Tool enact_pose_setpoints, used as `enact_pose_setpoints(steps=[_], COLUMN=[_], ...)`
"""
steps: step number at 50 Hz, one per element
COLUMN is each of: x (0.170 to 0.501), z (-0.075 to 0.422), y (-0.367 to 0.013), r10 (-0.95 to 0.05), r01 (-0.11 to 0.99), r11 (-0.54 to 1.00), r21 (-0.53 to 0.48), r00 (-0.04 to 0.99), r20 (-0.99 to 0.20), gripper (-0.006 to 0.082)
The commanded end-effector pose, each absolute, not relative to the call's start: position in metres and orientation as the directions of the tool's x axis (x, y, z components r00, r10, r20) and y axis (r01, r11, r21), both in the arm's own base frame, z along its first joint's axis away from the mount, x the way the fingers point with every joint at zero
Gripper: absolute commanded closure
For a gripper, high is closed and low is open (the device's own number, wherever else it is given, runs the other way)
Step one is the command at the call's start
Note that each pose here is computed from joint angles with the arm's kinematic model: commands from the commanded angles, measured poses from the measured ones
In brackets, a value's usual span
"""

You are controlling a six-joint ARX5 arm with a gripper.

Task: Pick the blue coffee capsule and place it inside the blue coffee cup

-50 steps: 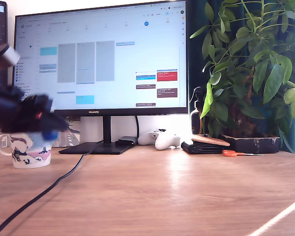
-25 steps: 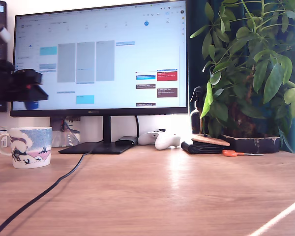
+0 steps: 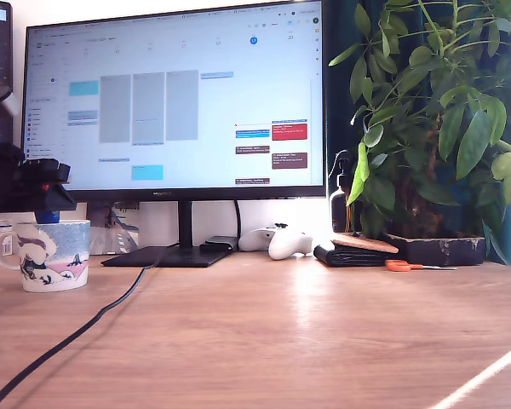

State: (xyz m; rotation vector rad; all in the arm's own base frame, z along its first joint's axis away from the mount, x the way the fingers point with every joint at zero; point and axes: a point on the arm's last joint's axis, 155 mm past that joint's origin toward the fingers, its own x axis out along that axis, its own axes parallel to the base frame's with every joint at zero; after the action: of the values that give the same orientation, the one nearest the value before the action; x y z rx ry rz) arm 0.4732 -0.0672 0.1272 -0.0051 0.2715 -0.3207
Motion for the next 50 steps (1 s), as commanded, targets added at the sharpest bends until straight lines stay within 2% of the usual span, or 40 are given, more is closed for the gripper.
enact_pose_setpoints(steps=[1,3,5,10,12,31,34,38,46,50], x=[0.474,0.474,0.475,0.475,0.475,0.472,0.472,0.47,0.459,0.451], z=[0.133,0.134,0.135,0.138,0.138,0.143,0.15,0.163,0.196,0.206], y=[-0.067,-0.067,-0.067,-0.067,-0.067,-0.075,-0.075,-0.075,-0.075,-0.074], r10=[-0.312,-0.312,-0.313,-0.312,-0.312,-0.358,-0.358,-0.359,-0.357,-0.357], r01=[0.313,0.313,0.314,0.314,0.315,0.363,0.362,0.363,0.361,0.361], r11=[0.949,0.949,0.949,0.949,0.949,0.932,0.932,0.932,0.932,0.932], r21=[-0.035,-0.035,-0.034,-0.031,-0.026,-0.018,-0.019,-0.01,0.004,0.001], r00=[0.918,0.918,0.918,0.921,0.921,0.908,0.911,0.916,0.924,0.922], r20=[-0.247,-0.244,-0.242,-0.233,-0.233,-0.216,-0.203,-0.177,-0.138,-0.147], gripper=[0.0617,0.0609,0.0564,0.0353,0.0309,0.0303,0.033,0.0416,0.0706,0.0789])
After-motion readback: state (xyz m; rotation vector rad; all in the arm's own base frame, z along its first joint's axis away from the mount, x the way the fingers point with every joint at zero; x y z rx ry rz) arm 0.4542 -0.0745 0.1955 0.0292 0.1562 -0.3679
